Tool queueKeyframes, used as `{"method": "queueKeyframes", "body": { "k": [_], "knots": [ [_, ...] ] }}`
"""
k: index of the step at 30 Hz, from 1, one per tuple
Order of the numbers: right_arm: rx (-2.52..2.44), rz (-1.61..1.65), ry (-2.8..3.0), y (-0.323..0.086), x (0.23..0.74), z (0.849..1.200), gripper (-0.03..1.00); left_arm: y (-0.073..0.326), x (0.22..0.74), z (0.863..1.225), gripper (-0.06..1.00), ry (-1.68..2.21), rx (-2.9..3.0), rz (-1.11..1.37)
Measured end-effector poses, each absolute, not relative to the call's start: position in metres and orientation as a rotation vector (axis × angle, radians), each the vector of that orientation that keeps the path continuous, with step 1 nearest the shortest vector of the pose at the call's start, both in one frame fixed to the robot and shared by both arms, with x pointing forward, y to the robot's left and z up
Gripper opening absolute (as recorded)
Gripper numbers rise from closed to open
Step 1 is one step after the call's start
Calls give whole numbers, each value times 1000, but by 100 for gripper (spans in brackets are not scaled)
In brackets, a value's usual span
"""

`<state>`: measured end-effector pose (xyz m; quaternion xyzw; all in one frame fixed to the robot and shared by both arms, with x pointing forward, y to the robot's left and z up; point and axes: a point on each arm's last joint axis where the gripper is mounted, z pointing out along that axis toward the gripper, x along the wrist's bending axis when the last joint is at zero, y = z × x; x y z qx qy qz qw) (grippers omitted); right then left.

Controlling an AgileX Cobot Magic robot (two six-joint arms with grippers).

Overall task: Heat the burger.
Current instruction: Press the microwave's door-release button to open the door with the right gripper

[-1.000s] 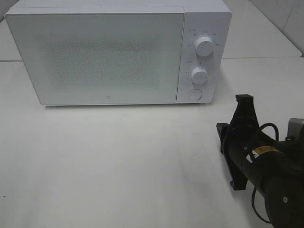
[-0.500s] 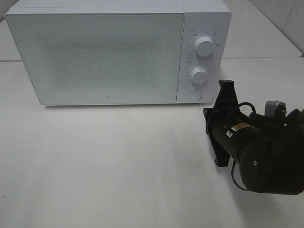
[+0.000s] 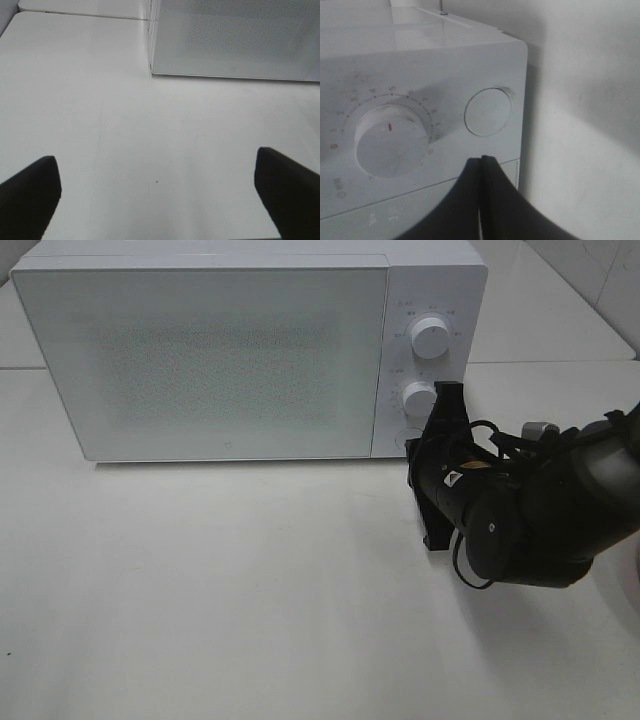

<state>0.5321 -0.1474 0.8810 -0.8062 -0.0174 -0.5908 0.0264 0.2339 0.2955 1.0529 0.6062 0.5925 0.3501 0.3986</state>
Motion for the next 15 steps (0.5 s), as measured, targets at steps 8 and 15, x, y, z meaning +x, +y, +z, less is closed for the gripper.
{"method": "queueKeyframes", "body": {
  "k": [8, 15],
  "knots": [
    [-2514, -1817, -5, -149, 551, 873, 2, 295, 234, 1053, 97, 1500, 1535, 886],
    [-2523, -1800, -4, -143, 562, 863, 2, 295, 234, 1053, 97, 1500, 1535, 886]
  ]
}}
